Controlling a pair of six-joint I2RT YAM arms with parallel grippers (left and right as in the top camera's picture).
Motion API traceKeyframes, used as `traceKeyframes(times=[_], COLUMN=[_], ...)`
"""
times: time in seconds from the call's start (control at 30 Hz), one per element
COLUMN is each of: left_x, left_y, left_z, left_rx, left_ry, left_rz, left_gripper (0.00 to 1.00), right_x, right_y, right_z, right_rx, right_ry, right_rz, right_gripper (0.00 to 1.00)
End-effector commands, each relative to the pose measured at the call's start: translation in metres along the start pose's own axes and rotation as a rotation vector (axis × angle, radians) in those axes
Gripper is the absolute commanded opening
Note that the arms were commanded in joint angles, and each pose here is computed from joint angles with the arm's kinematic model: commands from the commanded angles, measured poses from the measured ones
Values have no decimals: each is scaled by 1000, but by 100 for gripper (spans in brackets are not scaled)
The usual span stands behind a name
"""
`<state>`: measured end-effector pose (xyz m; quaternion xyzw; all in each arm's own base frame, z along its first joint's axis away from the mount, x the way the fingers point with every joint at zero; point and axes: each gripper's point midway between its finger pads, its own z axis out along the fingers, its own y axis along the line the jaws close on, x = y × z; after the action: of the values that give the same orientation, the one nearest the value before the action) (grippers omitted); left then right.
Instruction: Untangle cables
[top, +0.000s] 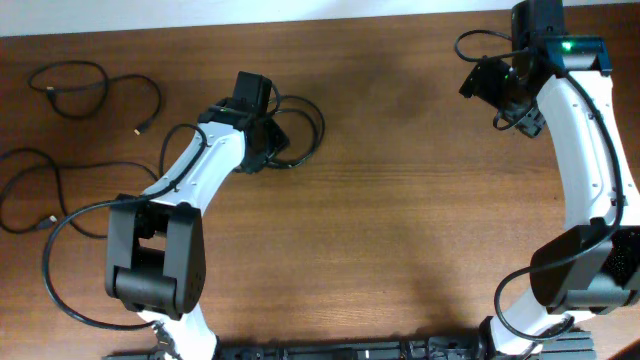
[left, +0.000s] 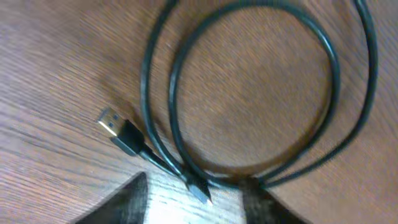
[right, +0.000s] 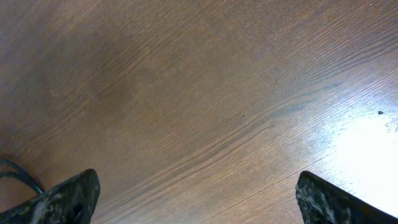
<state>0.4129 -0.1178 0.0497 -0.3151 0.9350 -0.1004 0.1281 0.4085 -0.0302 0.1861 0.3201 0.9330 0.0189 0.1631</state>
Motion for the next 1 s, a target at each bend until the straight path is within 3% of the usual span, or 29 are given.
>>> traceKeyframes(times=[0.0,0.1,0.2,0.3,0.33,0.37,0.6,0.73,0.8,0.87,0.93,0.97], left_x=[-1,6,9,14,15,16,16,22,24,24,23,22], left_y=[10,20,23,30,32,34,38,48,52,51,51,50], left_z=[6,25,33,46,48,51,54,68,72,72,72,71], left_rx=[-55,-102,-118,-150,-157,-164,-186,-225,-241,-239,-237,-234], left_ry=[-40,-15,-6,14,17,21,11,29,41,43,48,48], left_rz=[-112,-170,-169,-175,-175,-174,-170,-161,-138,-109,-58,-35], left_gripper=[58,68,65,50,32,22,41,40,18,17,0,0], right_x=[-1,-1,-1,-1,-1,-1,-1,-1,-1,-1,-1,-1], right_y=[-2,-2,-2,-2,-2,-2,-2,-2,-2,-2,-2,-2], right_z=[3,3,3,3,3,3,3,3,3,3,3,3], right_rx=[17,16,16,17,17,16,16,16,16,16,17,16], right_ry=[-2,-2,-2,-2,-2,-2,-2,-2,-2,-2,-2,-2], right_rz=[-1,-1,0,-1,-1,-1,-1,-1,-1,-1,-1,-1], right_gripper=[98,98,98,99,98,98,99,98,98,98,98,98])
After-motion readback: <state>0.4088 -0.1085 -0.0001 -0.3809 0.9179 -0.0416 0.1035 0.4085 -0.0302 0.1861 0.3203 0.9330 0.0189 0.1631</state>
